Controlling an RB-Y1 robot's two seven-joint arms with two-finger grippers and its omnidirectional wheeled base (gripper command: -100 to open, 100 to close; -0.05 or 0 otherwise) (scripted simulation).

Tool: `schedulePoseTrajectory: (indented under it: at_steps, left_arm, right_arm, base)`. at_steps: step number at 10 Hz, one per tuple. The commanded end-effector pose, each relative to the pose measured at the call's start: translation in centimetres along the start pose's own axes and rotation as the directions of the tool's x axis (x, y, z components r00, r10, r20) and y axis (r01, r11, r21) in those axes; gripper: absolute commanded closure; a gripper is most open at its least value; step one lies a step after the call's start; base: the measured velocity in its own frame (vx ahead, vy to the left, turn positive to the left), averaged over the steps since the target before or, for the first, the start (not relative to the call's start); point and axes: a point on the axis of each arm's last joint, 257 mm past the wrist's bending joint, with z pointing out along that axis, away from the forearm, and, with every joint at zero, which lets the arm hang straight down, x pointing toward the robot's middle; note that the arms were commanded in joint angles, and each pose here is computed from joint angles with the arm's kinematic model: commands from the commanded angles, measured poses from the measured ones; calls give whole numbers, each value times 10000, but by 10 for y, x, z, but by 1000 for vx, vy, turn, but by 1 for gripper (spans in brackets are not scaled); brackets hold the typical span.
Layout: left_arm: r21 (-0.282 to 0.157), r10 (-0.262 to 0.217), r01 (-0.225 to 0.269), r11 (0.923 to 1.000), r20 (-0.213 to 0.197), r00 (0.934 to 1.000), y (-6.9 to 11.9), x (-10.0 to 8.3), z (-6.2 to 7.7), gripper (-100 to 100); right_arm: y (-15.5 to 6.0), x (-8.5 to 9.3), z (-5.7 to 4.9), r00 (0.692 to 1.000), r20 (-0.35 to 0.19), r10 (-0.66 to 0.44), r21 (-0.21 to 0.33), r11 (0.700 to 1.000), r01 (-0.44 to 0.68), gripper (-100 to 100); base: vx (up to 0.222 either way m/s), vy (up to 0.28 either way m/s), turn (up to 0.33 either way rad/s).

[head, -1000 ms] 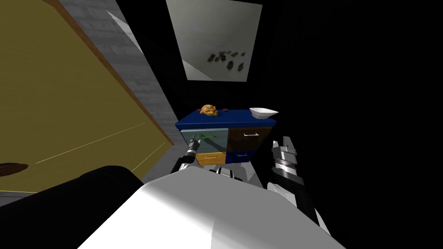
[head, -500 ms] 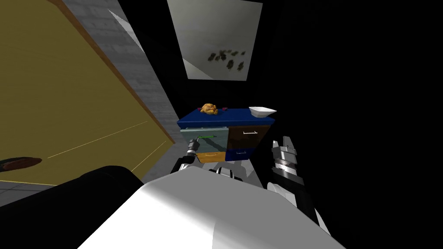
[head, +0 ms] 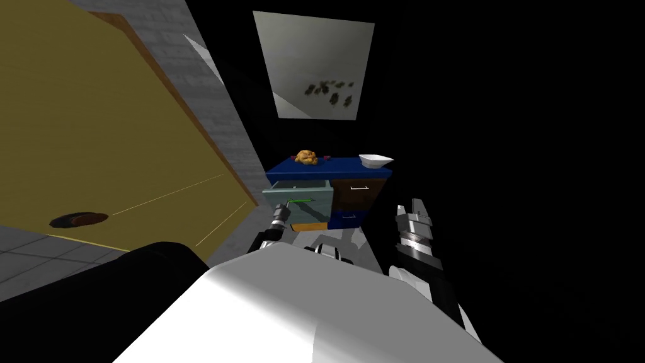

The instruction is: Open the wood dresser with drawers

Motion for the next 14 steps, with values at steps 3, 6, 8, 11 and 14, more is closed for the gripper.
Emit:
schedulePoseTrajectory:
  at_steps: [3, 6, 8, 11, 14]
  left_arm:
    - [-132, -8, 8, 9999, -20, 10000, -3, 1, -10, -100]
    - [-147, -36, 36, 9999, -46, 10000, -20, 1, -20, -100]
    - [-161, -50, 49, 9999, -79, 10000, -31, 2, -26, -100]
    - [-175, -65, 62, 9998, -155, 9999, -49, 6, -36, -100]
    - [-288, -58, 54, 9996, -154, 9999, -48, 5, -39, 0]
  right_arm:
    - [0, 0, 0, 10000, 0, -2, 2, 10000, 2, 0]
    - [0, 0, 0, 10000, 0, -5, 5, 10000, 5, 0]
    - [0, 0, 0, 10000, 0, -5, 5, 10000, 5, 0]
    - [0, 0, 0, 10000, 0, -4, 4, 10000, 4, 0]
    - [0, 0, 0, 10000, 0, -4, 4, 10000, 4, 0]
  base:
    - [-101, -39, 14]
    - [47, -3, 20]
    - [59, 3, 19]
    - [47, -1, 18]
    - [23, -4, 8]
